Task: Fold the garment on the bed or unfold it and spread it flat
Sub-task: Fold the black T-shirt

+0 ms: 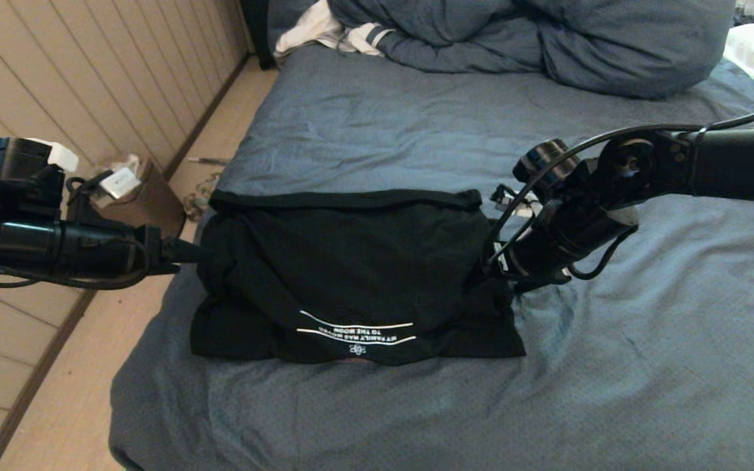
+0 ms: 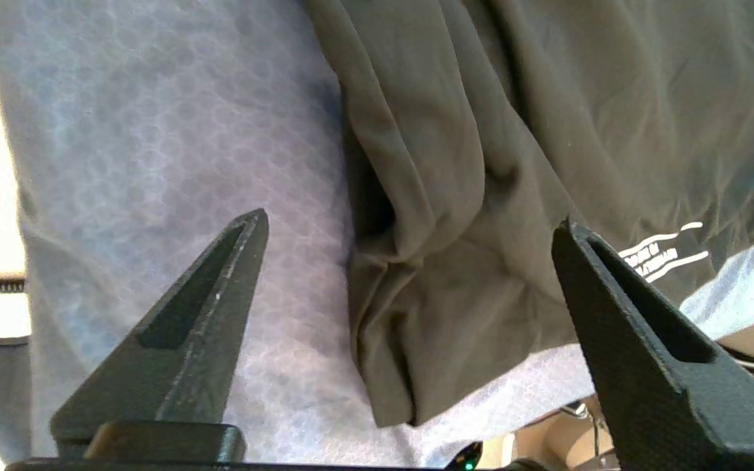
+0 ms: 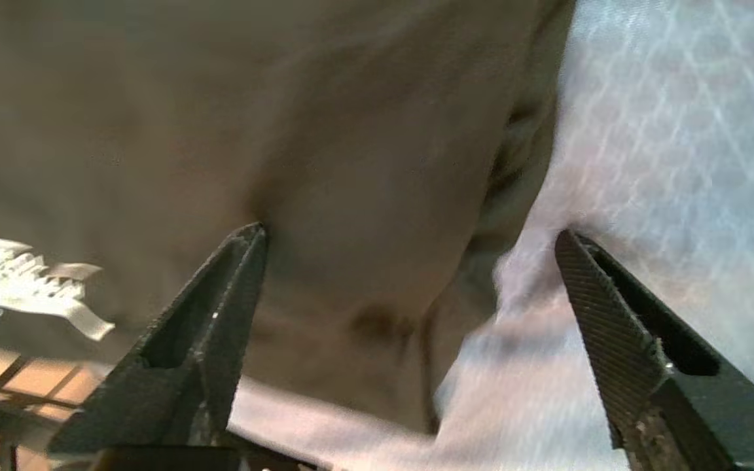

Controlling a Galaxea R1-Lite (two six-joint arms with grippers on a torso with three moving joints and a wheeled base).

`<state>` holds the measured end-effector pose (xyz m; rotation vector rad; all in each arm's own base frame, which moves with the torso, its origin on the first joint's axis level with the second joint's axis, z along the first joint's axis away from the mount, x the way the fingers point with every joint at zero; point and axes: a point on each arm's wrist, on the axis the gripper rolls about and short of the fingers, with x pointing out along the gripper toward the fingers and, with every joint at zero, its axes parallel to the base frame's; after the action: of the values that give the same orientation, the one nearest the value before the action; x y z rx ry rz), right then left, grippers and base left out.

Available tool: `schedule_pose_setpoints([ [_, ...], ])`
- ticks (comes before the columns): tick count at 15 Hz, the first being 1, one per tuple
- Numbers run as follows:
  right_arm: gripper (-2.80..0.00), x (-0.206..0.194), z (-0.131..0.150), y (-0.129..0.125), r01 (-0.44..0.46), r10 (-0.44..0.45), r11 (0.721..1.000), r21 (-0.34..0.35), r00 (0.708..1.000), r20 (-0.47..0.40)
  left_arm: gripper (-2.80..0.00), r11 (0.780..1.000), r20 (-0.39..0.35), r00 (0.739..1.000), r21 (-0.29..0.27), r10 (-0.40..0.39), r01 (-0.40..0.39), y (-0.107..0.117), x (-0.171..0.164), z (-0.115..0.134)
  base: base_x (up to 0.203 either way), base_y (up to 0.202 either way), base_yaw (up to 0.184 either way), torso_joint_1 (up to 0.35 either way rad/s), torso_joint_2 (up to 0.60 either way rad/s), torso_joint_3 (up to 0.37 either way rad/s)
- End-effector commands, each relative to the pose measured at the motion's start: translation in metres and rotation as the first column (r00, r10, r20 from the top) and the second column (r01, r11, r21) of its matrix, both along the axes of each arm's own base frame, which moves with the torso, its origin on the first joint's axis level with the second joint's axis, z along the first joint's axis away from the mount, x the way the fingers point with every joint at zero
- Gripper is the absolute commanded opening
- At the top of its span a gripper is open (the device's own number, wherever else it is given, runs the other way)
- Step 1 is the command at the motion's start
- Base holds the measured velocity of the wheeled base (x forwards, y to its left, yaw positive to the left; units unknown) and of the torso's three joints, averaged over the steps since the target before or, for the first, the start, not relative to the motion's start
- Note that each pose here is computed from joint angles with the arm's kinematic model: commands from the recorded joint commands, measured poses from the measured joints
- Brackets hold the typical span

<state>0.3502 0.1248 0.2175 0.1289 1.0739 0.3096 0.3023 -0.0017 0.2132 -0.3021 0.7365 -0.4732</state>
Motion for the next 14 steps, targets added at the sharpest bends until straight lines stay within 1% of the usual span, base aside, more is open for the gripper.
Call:
schedule_pose_setpoints([
  [1,-2.8,0.01,-0.018,0.006,-0.004,0.003,1.0,-0.008,0.999,-0.032,0.0,1.0,-0.022,1.0,-0.006,0.003,-0.003,0.001,0.003,-0.005,0.0,0.0,0.0,0.0,0.0,0.0],
  [3,-2.8,0.013,-0.015,0.008,-0.007,0.007,1.0,0.009,1.0,0.007,0.0,1.0,-0.04,0.999,-0.007,-0.001,0.0,0.001,0.0,-0.011,0.0,0.0,0.0,0.0,0.0,0.0],
  [8,-2.8,0.007,-0.003,0.011,-0.019,0.018,1.0,0.02,0.999,0.039,0.0,1.0,-0.028,1.0,-0.007,-0.007,0.006,0.001,-0.004,-0.023,0.0,0.0,0.0,0.0,0.0,0.0],
  [10,-2.8,0.005,-0.001,0.011,-0.018,0.017,1.0,0.02,0.999,0.042,0.0,1.0,-0.039,0.999,-0.006,-0.01,0.01,0.0,-0.004,-0.029,0.0,0.0,0.0,0.0,0.0,0.0],
  [12,-2.8,0.005,0.0,0.008,-0.011,0.01,1.0,0.022,0.999,0.041,0.0,1.0,-0.042,0.999,-0.005,-0.008,0.008,0.001,-0.004,-0.03,0.0,0.0,0.0,0.0,0.0,0.0],
  [14,-2.8,0.006,0.001,0.007,0.0,-0.001,1.0,0.026,0.999,0.045,0.0,1.0,-0.062,0.998,-0.008,-0.016,0.015,-0.001,-0.006,-0.036,0.0,0.0,0.0,0.0,0.0,0.0],
])
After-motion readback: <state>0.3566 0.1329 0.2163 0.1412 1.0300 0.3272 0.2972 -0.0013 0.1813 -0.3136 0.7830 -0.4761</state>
